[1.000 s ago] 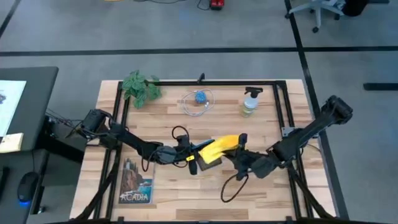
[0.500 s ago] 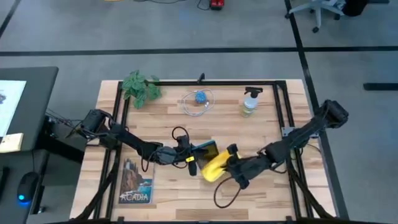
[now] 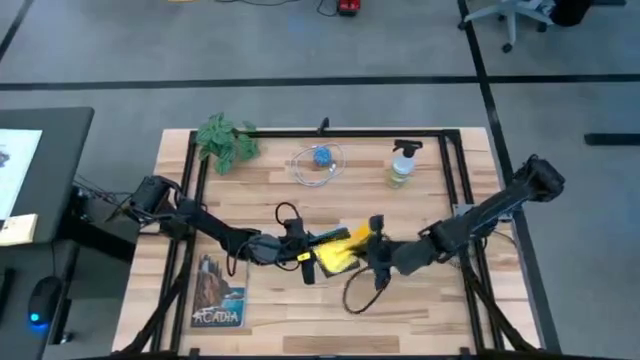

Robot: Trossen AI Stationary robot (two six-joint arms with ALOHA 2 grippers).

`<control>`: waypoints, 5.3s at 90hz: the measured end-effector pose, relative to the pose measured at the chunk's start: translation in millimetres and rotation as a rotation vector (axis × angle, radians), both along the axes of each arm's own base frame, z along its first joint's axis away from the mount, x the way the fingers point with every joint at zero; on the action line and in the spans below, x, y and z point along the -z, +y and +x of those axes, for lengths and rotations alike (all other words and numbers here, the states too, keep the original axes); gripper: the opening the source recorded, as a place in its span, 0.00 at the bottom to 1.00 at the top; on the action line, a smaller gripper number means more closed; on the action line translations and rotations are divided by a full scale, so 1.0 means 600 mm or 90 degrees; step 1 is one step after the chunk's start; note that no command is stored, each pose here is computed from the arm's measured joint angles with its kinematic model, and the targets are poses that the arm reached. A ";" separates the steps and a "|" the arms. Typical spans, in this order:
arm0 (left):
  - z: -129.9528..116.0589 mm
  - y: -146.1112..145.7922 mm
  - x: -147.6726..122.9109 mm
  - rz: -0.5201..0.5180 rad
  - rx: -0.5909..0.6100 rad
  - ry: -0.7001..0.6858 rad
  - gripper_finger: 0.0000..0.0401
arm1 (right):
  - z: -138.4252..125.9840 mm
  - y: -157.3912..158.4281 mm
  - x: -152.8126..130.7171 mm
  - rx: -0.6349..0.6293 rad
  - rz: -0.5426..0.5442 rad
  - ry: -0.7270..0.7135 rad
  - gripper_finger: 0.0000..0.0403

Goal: Apply microfiber cloth
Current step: Wipe the back of the tablet with the yellow microfiber cloth

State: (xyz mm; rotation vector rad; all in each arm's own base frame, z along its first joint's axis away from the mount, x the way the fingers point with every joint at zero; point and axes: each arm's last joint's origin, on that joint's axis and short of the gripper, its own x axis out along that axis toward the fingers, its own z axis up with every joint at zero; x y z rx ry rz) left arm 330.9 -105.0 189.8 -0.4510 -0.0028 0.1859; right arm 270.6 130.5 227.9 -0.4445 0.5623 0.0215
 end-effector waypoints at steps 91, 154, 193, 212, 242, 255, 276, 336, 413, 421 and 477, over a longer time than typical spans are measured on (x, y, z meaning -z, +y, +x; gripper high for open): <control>0.000 0.000 -0.001 -0.003 -0.006 -0.004 0.04 | 0.038 0.050 0.021 0.103 -0.202 -0.120 0.00; 0.001 0.001 -0.004 -0.009 0.005 -0.018 0.04 | -0.003 0.056 0.008 0.170 -0.263 -0.099 0.00; 0.001 0.002 -0.001 0.005 -0.008 -0.005 0.04 | -0.006 0.013 0.035 0.043 -0.170 0.092 0.00; -0.001 -0.004 0.008 0.000 0.022 0.027 0.04 | -0.037 -0.016 -0.077 0.143 -0.168 -0.100 0.00; 0.001 0.002 0.006 0.001 -0.005 0.022 0.04 | 0.010 -0.012 -0.102 0.012 -0.049 -0.231 0.00; 0.001 0.004 0.005 0.001 -0.019 0.015 0.04 | 0.053 -0.013 -0.052 0.039 -0.093 -0.199 0.00; 0.000 0.005 0.005 0.002 -0.029 0.016 0.04 | 0.043 -0.021 -0.031 0.153 -0.129 -0.129 0.00; 0.008 0.006 -0.009 0.014 -0.040 -0.002 0.04 | 0.051 0.000 0.104 0.007 0.050 0.019 0.00; -0.006 0.095 0.068 -0.171 0.090 0.220 0.06 | -0.208 -0.083 0.147 0.221 0.224 0.107 0.01; -0.015 0.112 0.081 -0.182 0.076 0.237 0.11 | -0.208 -0.086 0.153 0.241 0.232 0.116 0.06; -0.036 0.156 0.117 -0.177 0.130 0.382 0.54 | -0.213 -0.103 0.066 0.167 0.325 0.108 0.66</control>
